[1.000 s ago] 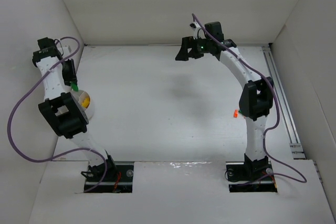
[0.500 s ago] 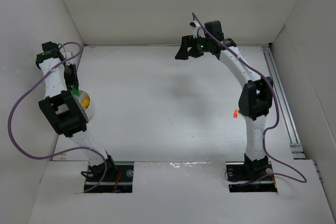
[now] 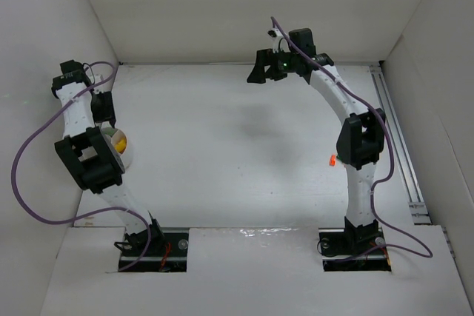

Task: Sort the legos into containers by color

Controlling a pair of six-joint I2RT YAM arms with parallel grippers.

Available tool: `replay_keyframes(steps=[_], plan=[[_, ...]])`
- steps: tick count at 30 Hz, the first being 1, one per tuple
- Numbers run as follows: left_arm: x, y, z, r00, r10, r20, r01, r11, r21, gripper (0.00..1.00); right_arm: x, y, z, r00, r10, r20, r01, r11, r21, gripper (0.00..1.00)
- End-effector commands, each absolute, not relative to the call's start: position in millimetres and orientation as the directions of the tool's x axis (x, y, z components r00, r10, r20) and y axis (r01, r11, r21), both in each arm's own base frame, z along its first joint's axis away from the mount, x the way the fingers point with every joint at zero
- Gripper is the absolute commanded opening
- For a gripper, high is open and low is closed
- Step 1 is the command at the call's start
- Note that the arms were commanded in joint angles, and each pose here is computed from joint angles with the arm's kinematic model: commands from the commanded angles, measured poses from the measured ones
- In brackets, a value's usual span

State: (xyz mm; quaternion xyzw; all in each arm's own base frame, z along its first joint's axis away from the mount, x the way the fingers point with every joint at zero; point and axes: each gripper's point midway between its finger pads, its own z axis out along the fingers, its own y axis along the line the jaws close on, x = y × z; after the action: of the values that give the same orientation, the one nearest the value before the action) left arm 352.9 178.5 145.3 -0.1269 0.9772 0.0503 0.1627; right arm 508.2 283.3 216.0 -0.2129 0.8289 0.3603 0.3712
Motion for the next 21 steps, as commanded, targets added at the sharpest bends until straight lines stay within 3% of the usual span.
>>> replay_keyframes(steps=[1,7,13,18,21], plan=[[357.4,176.5,168.4,-0.892,-0.223,-0.393,-0.263,0.964,0.05,0.53,516.5,284.4,231.3,-0.6,-0.071,-0.797,-0.637,0.646,0.421,1.0],[399.4,147.3,253.9,-0.737,-0.125,-0.665,-0.143,0.989,-0.027,0.53,507.9,278.5,227.1,-0.615,-0.075,-0.785,-0.618,0.663,0.421,1.0],[438.0,63.6,330.5,-0.565,0.092,-0.82,0.057,0.996,0.072,0.57,493.1,178.7,201.8,-0.693,-0.075,-0.717,-0.48,0.79,0.381,0.88],[449.8,-0.6,346.0,-0.467,0.18,-0.866,0.186,0.977,0.103,0.66,456.6,78.5,193.0,-0.76,-0.118,-0.639,-0.355,0.899,0.257,0.77],[452.0,-16.1,332.6,-0.484,0.121,-0.867,0.209,0.978,0.02,0.67,414.6,31.8,185.4,-0.8,-0.181,-0.572,-0.336,0.925,0.177,0.7]])
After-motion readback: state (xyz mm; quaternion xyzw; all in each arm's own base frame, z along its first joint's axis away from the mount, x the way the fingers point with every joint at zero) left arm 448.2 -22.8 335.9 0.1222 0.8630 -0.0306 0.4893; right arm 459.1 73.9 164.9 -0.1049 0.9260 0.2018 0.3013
